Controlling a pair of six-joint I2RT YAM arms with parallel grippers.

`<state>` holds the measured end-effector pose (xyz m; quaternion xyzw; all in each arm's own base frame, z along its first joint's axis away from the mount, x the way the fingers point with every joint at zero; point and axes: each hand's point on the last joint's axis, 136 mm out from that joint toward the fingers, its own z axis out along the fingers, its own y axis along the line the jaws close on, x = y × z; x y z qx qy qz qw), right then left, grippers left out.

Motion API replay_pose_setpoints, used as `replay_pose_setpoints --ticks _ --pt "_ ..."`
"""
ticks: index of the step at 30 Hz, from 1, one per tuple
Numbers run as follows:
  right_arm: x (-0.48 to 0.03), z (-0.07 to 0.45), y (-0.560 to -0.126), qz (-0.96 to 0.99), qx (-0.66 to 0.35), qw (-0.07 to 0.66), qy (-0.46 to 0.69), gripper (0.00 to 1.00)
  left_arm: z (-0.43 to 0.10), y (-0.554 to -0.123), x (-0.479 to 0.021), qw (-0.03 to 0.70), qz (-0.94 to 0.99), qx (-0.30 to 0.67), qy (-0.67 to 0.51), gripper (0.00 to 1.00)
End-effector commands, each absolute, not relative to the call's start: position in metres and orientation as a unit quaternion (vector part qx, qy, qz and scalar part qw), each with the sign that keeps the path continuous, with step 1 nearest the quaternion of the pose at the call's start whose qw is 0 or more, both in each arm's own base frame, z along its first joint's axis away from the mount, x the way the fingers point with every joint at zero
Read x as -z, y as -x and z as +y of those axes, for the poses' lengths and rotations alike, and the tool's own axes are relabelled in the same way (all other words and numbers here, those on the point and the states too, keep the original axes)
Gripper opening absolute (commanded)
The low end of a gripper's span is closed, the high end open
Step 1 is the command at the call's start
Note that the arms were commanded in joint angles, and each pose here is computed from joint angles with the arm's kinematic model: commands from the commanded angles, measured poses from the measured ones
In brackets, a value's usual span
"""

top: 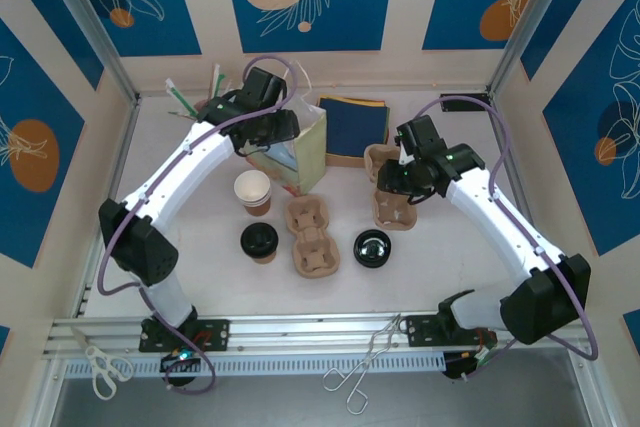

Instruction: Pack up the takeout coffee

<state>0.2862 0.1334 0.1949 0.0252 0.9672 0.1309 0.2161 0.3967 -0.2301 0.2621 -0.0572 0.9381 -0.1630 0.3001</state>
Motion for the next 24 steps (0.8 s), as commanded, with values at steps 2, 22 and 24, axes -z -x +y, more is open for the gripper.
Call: replay_pose_setpoints --ticks 2,22,24 --pt "-0.197 0.138 -0.279 0.966 -0.147 0.214 -0.022 0.37 -0.228 -0.390 -0.274 0.306 0.934 0.175 0.056 0.33" --pt "-0.204 0.136 -0.274 0.964 -0.147 0.218 -0.022 0.38 -0.276 -0.350 -0.284 0.275 0.929 0.248 -0.001 0.16" --pt "-0.207 0.138 -0.274 0.964 -0.149 0.219 -0.019 0.37 -0.273 -0.348 -0.284 0.275 0.930 0.243 -0.002 0.15"
